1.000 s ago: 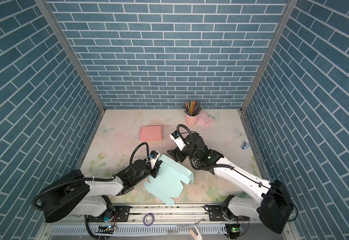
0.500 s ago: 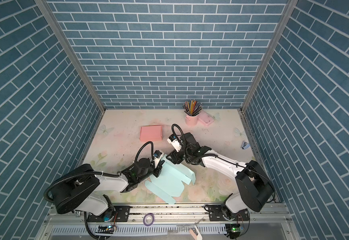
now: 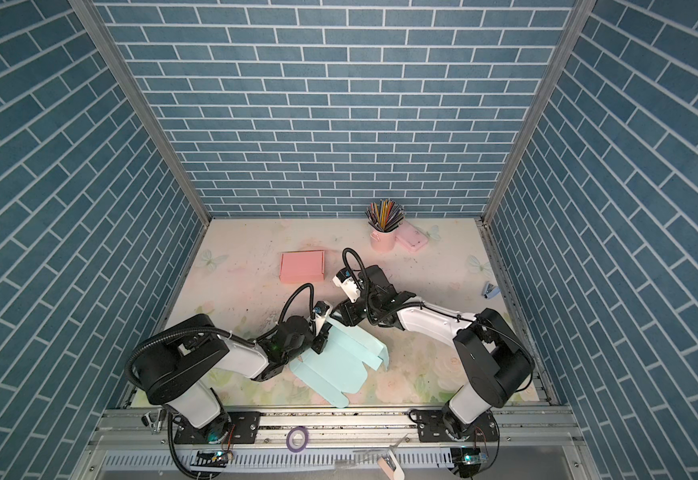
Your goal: Fold the paper box
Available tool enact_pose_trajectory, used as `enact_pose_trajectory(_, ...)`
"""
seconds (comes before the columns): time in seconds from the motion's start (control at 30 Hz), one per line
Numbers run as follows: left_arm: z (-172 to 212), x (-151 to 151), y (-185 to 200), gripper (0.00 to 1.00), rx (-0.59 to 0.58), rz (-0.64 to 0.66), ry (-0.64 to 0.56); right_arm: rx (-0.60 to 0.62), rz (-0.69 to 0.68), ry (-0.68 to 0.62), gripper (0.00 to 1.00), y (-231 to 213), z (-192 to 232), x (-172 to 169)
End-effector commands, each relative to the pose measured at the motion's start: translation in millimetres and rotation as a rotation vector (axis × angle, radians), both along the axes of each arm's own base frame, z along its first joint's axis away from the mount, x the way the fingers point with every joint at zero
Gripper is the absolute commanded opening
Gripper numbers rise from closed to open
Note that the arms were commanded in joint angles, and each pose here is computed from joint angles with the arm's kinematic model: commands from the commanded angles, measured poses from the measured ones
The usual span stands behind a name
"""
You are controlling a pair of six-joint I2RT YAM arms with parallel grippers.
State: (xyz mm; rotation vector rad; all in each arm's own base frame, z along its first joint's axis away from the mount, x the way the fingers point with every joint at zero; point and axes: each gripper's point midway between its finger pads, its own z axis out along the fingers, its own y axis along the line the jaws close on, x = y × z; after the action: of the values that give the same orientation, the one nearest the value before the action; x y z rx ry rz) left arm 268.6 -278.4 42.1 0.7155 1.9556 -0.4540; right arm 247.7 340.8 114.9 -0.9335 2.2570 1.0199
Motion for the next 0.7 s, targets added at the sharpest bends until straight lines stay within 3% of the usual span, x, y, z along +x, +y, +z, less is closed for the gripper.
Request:
enact_pose_trajectory(0.0,7,3,-5,0.16,-0.016,0.001,-0.029,-0.044,-0.027,0.045,0.46,-7,-18,-1)
enact_pose_trajectory(0.3,0,1,-1,0.06,-0.002,0.015,-0.031,-0.037,-0.058,0.036,0.42,-10,-15,0)
enact_pose_trajectory(0.47,1,-1,1,0.22,-0.017,0.019,-0.029,-0.021,-0.087,0.023,0.41,-14,-13,0)
enact_pose_trajectory(0.67,-6,-3,3,0.19,-0.01,0.021,-0.014,-0.026,-0.109,0.016,0.4,-19,-15,-1)
